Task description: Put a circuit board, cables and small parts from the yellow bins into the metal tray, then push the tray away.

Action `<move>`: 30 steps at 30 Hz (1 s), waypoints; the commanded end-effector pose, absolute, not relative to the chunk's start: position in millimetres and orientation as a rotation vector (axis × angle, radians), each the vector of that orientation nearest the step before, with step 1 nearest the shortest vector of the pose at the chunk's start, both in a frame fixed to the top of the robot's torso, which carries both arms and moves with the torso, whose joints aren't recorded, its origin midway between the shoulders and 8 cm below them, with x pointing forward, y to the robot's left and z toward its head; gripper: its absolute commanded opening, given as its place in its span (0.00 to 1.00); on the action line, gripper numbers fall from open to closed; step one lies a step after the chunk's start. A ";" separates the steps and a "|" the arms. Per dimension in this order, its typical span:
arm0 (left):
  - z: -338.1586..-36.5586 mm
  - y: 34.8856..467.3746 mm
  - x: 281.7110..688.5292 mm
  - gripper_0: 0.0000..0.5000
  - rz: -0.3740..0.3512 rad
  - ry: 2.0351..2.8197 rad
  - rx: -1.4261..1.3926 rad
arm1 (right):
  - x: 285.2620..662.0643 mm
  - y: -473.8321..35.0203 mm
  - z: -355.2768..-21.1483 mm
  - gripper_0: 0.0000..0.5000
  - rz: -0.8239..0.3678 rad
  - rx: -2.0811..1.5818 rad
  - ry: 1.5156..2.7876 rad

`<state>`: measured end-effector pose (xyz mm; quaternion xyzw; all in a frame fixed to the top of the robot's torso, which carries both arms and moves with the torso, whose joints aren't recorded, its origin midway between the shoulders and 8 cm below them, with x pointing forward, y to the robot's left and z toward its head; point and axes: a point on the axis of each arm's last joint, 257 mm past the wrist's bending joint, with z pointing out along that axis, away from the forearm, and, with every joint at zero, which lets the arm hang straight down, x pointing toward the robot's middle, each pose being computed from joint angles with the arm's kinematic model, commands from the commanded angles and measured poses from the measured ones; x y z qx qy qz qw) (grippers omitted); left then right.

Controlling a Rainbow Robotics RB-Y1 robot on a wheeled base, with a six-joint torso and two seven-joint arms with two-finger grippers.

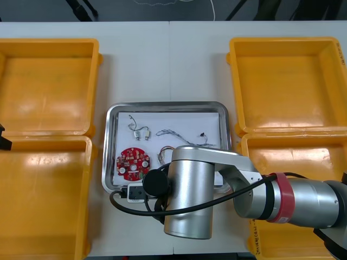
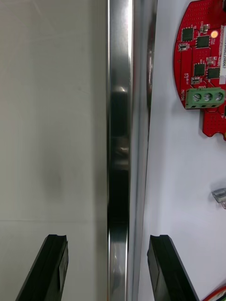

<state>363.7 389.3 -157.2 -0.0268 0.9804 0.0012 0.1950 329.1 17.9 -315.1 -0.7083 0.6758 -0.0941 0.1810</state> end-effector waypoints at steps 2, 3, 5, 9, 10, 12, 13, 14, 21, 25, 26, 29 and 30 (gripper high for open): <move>-151.8 393.3 361.4 1.00 0.033 2.727 -0.005 | 326.2 38.3 -311.9 0.99 -0.279 -2.054 1.810; -151.8 393.3 361.4 1.00 0.033 2.727 -0.005 | 327.0 37.7 -313.0 0.99 -0.286 -2.054 1.810; -151.8 393.3 361.4 1.00 0.033 2.727 -0.005 | 327.4 38.7 -313.1 0.98 -0.296 -2.054 1.801; -151.8 393.3 361.4 1.00 0.033 2.727 -0.005 | 325.2 37.7 -316.1 0.99 -0.306 -2.066 1.792; -151.8 393.3 361.4 1.00 0.033 2.727 -0.005 | 325.1 37.6 -316.3 0.99 -0.307 -2.064 1.794; -151.8 393.3 361.4 1.00 0.033 2.727 -0.005 | 324.8 36.2 -318.5 0.98 -0.312 -2.070 1.795; -151.8 393.3 361.4 1.00 0.033 2.727 -0.005 | 325.0 36.7 -319.0 0.99 -0.314 -2.071 1.795; -151.8 393.3 361.4 1.00 0.033 2.727 -0.005 | 324.9 35.8 -321.0 0.99 -0.316 -2.075 1.800; -151.8 393.3 361.4 1.00 0.033 2.727 -0.005 | 325.4 37.7 -324.8 0.99 -0.331 -2.078 1.801; -151.8 393.3 361.4 1.00 0.033 2.727 -0.005 | 326.5 38.5 -324.2 0.91 -0.333 -2.077 1.799; -151.8 393.3 361.4 1.00 0.033 2.727 -0.005 | 326.5 38.5 -324.2 0.80 -0.333 -2.078 1.798; -151.8 393.3 361.4 1.00 0.033 2.727 -0.005 | 327.6 37.7 -324.1 0.22 -0.337 -2.075 1.799; -151.8 393.3 361.4 1.00 0.033 2.727 -0.005 | 327.2 38.4 -323.9 0.14 -0.335 -2.073 1.799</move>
